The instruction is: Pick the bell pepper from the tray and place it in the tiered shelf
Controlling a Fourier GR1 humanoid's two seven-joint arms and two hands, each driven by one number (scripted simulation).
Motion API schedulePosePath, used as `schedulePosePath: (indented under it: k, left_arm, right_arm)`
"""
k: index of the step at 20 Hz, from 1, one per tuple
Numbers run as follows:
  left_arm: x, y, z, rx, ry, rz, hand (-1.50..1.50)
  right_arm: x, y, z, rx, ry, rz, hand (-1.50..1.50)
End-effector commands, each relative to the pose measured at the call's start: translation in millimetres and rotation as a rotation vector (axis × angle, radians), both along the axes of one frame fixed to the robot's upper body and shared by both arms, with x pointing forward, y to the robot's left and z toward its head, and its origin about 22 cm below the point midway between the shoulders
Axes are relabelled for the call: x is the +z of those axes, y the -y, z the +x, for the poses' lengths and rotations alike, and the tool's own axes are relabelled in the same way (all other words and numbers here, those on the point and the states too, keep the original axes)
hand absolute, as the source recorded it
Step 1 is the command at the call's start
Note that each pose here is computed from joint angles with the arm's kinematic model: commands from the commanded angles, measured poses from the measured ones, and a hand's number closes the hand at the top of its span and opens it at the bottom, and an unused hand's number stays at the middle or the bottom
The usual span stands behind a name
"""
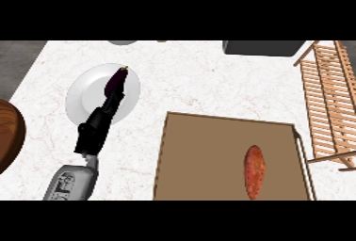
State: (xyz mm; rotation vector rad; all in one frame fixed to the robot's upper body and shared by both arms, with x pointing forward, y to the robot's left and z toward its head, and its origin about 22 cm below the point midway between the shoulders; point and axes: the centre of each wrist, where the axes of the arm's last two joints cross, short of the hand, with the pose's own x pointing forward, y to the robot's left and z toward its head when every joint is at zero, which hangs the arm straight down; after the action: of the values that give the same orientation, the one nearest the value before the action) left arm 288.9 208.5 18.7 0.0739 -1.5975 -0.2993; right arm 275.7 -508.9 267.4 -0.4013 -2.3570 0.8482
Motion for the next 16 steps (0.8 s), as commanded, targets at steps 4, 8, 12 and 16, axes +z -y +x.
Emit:
schedulePosePath:
  k: [4,8,12,16]
  left_arm:
    - [-2.9,-0.6,2.1,-0.006,0.0,-0.002,0.0]
    - [-6.0,2.1,0.2,0.021,-0.012,0.01,0.0]
    - [-9.1,-7.0,0.8,0.009,0.01,0.008,0.0]
    - [5.5,5.8,2.0,0.02,-0.001,-0.01,0.0]
  right_arm:
    - [-17.2,-13.0,25.8,0.288,-0.162,0.191,1.5]
    - [-36.0,-22.7,42.1,0.31,-0.172,0.241,1.5]
    - [-37.3,-21.2,53.8,0.308,-0.195,0.248,1.5]
    - [-29.8,-33.9,69.0,0.307,-0.212,0.22,1.5]
